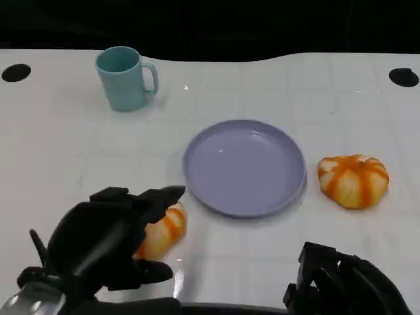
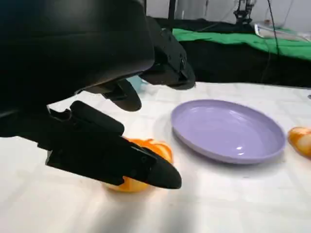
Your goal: Grasp the bread from the table and place it into the plate.
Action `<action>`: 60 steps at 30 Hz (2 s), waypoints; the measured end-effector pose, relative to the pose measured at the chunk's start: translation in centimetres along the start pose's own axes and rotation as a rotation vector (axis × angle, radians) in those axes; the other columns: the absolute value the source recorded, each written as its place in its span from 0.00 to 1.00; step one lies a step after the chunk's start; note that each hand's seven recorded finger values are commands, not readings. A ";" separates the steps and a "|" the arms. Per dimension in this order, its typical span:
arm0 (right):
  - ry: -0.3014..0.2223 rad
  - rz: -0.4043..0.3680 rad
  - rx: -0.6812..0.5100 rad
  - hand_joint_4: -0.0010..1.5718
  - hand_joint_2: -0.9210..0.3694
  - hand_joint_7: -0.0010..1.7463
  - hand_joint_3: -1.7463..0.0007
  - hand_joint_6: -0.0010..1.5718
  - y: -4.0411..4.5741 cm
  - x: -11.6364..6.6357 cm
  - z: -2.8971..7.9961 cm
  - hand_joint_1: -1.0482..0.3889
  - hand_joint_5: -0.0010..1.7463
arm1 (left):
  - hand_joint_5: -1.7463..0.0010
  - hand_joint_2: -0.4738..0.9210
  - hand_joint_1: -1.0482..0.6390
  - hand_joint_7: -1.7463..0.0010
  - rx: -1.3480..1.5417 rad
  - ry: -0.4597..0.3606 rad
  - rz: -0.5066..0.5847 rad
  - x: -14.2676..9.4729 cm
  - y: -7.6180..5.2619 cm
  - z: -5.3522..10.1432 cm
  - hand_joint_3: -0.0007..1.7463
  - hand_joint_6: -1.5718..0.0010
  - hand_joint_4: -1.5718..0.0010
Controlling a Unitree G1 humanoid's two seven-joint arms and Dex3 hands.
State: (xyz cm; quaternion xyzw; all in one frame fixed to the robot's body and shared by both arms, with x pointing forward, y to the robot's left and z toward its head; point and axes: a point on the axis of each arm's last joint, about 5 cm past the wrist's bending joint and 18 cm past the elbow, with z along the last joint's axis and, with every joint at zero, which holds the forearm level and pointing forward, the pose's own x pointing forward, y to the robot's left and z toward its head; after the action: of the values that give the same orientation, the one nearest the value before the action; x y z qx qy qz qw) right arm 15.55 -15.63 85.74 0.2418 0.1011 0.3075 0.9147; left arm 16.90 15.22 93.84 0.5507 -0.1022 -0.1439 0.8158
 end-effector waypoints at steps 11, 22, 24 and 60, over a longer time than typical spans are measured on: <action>-0.001 -0.001 -0.002 0.54 0.00 0.81 0.86 0.48 0.00 0.0 0.1 0.23 0.93 | 0.89 0.99 0.19 1.00 0.304 0.125 -0.134 2.6 -0.7 0.9 0.00 0.85 0.81; -0.008 0.003 -0.009 0.55 0.00 0.81 0.85 0.48 0.11 0.0 0.2 0.24 0.93 | 0.91 0.99 0.20 1.00 0.354 0.217 -0.274 4.9 -3.0 0.2 0.00 0.85 0.80; -0.008 0.004 -0.009 0.55 0.00 0.81 0.85 0.48 0.12 0.0 0.2 0.24 0.93 | 0.92 0.99 0.20 1.00 0.356 0.230 -0.286 5.3 -3.4 -0.1 0.00 0.85 0.79; -0.008 0.005 -0.008 0.55 0.00 0.82 0.85 0.48 0.10 0.0 0.2 0.24 0.93 | 0.00 0.99 0.50 0.01 0.228 -0.009 0.091 5.6 -8.0 -4.8 0.19 0.62 0.52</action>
State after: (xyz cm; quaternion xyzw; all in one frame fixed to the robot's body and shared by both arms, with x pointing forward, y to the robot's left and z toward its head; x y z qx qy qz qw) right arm 15.54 -15.67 85.98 0.2396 0.0957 0.3095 0.9152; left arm 22.76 14.63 84.62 0.6342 -0.1466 -0.0966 0.7530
